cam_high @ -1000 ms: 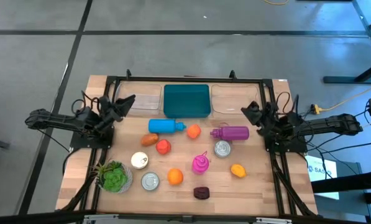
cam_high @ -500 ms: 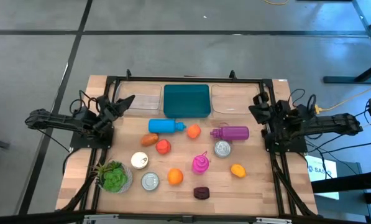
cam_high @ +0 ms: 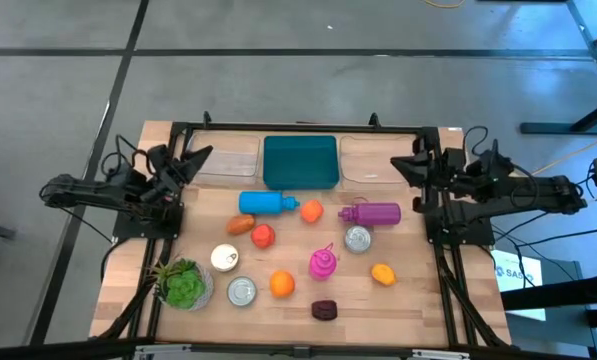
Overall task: Pick & Place Food Item
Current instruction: Put the pink tumbler into the right transparent bin
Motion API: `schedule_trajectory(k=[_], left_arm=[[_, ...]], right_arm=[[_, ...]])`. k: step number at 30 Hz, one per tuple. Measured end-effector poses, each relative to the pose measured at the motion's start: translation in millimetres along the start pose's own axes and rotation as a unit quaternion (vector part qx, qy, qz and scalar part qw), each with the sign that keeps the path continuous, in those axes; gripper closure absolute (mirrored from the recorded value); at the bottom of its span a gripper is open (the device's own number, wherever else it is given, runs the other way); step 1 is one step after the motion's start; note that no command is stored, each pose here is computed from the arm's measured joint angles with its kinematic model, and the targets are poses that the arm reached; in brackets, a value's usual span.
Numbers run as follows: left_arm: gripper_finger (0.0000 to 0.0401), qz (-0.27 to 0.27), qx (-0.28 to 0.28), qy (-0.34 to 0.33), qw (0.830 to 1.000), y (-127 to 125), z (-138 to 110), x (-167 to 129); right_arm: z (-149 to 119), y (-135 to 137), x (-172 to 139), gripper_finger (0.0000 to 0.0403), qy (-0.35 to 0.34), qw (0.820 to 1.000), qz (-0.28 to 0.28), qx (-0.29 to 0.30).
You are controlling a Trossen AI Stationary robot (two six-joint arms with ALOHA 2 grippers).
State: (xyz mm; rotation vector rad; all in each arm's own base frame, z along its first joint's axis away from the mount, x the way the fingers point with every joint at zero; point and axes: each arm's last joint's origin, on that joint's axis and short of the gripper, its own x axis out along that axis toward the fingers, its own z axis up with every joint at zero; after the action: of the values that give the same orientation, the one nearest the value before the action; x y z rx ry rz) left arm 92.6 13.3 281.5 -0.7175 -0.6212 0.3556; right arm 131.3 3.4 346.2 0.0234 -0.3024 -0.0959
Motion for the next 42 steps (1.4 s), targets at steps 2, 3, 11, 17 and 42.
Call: schedule_trajectory(k=[2, 3, 11, 17, 42], left_arm=[[0.0075, 0.007, 0.011, 0.01, 1.0, -2, 2, 1], [0.0075, 0.01, 0.015, 0.014, 1.0, -2, 2, 1], [0.0075, 0.024, 0.027, 0.035, 0.999, 0, -1, 1], [0.0075, 0.025, 0.03, 0.039, 0.998, 0, -2, 1], [0.0075, 0.03, 0.026, 0.059, 0.997, 2, -5, 1]], right_arm=[[-1, 1, 3, 0.038, 0.022, 1.0, 0.01, -0.004], [-1, 2, 5, 0.038, 0.035, 0.999, 0.012, -0.005], [-2, 4, 33, 0.0363, 0.206, 0.978, -0.018, -0.033], [-11, 7, 52, 0.03, 0.322, 0.946, -0.024, -0.026], [-45, 52, 87, 0.0166, 0.401, 0.891, 0.128, 0.167]])
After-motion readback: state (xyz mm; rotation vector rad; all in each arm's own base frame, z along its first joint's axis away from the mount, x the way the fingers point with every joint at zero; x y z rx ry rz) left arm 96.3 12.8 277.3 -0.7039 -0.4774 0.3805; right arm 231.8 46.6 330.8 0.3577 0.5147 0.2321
